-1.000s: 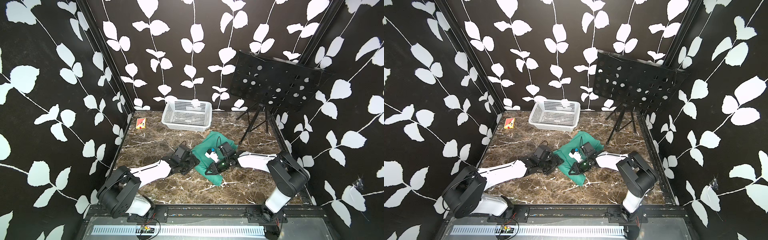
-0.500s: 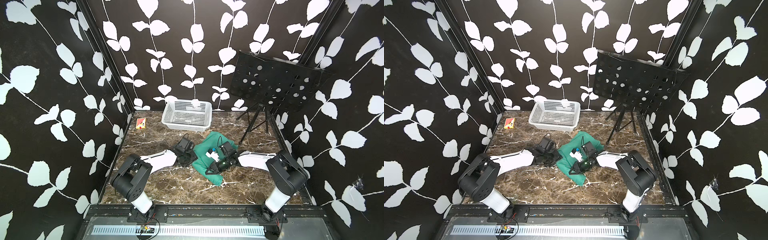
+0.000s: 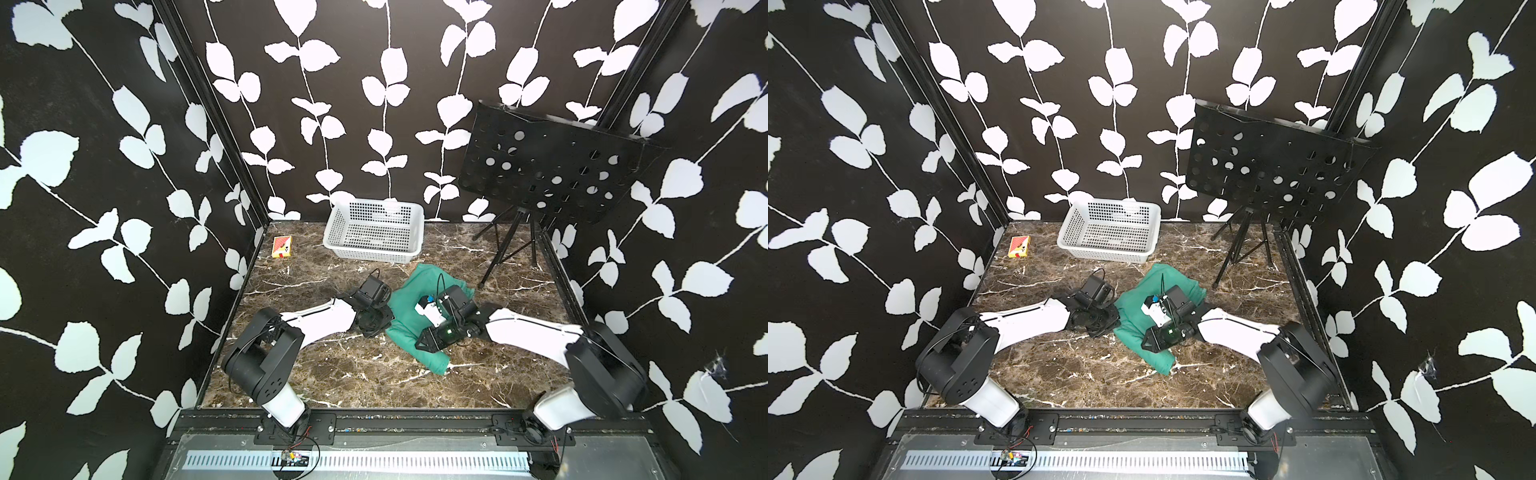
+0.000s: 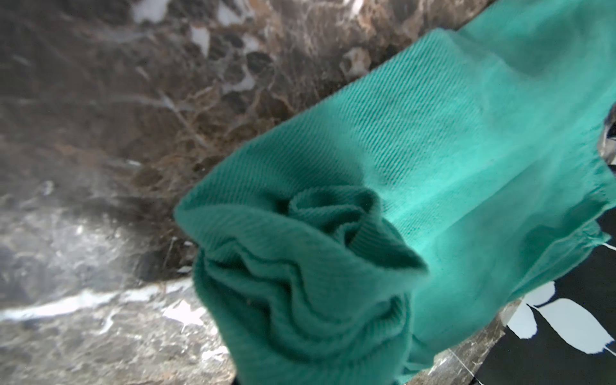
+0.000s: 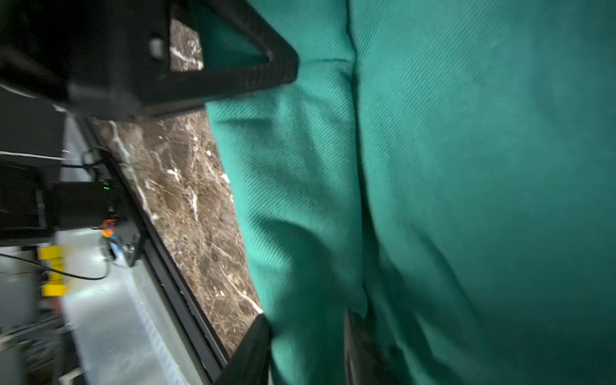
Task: Roll up the long pants
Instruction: Roll the long pant at the center of the board.
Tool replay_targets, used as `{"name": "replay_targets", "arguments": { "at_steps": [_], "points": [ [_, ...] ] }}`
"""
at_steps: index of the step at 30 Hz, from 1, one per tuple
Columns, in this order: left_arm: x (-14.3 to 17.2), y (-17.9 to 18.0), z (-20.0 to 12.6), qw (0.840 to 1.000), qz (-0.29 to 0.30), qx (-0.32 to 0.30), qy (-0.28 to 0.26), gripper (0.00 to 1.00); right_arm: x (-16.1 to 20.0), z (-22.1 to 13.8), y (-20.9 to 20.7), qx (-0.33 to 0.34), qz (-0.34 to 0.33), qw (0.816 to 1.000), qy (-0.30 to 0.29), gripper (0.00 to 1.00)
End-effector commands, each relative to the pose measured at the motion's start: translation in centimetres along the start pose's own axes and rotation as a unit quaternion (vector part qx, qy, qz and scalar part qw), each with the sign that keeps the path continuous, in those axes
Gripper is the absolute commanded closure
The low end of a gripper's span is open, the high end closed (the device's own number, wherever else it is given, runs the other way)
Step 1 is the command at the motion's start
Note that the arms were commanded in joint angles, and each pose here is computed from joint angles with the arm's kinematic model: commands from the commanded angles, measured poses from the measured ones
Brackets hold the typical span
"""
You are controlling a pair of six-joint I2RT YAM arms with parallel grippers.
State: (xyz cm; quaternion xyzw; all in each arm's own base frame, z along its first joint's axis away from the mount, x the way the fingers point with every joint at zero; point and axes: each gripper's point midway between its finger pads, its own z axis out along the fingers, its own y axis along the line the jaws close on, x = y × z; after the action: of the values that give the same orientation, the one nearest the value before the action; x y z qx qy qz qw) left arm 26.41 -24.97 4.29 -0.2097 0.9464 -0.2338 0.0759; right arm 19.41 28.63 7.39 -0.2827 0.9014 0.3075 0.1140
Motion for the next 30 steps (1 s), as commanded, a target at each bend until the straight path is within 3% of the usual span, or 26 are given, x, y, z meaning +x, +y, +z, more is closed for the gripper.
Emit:
{"name": "replay_targets", "arguments": {
  "at_steps": [1, 4, 7, 10, 14, 18, 23, 28, 30],
  "points": [
    [1.8, 3.0, -0.4, 0.997, -0.02, -0.065, 0.025, 1.0, 0.6, -1.5, -2.7, 0.155, -0.064, 0.985, -0.044, 0.53],
    [1.9, 2.9, -0.3, 0.997, -0.029, -0.069, 0.029, 1.0, -0.5, -2.9, -0.8, 0.204, -0.17, 0.956, -0.123, 0.41],
    [1.9, 3.1, -0.3, 0.996, -0.037, -0.071, 0.028, 1.0, -0.4, -3.0, 1.4, 0.232, -0.285, 0.918, -0.151, 0.37],
    [1.9, 3.3, -0.2, 0.996, -0.049, -0.073, 0.025, 1.0, 0.8, -1.4, 3.3, 0.245, -0.376, 0.885, -0.126, 0.36],
    [1.7, 3.2, -0.2, 0.995, -0.061, -0.073, 0.021, 1.0, 2.2, 1.4, 4.1, 0.269, -0.42, 0.862, -0.083, 0.35],
    [1.6, 3.0, -0.3, 0.995, -0.068, -0.071, 0.019, 1.0, 2.1, 2.9, 1.9, 0.337, -0.391, 0.852, -0.085, 0.36],
    [1.7, 3.2, -0.6, 0.994, -0.073, -0.077, 0.019, 1.0, 1.9, 2.7, -0.1, 0.379, -0.356, 0.849, -0.093, 0.46],
    [1.7, 3.3, -1.1, 0.994, -0.078, -0.076, 0.014, 1.0, 2.3, 2.3, -1.3, 0.38, -0.316, 0.865, -0.085, 0.72],
    [1.7, 3.2, -1.4, 0.994, -0.079, -0.074, 0.012, 1.0, 2.4, 2.3, -1.4, 0.374, -0.303, 0.873, -0.082, 0.89]
  ]
}}
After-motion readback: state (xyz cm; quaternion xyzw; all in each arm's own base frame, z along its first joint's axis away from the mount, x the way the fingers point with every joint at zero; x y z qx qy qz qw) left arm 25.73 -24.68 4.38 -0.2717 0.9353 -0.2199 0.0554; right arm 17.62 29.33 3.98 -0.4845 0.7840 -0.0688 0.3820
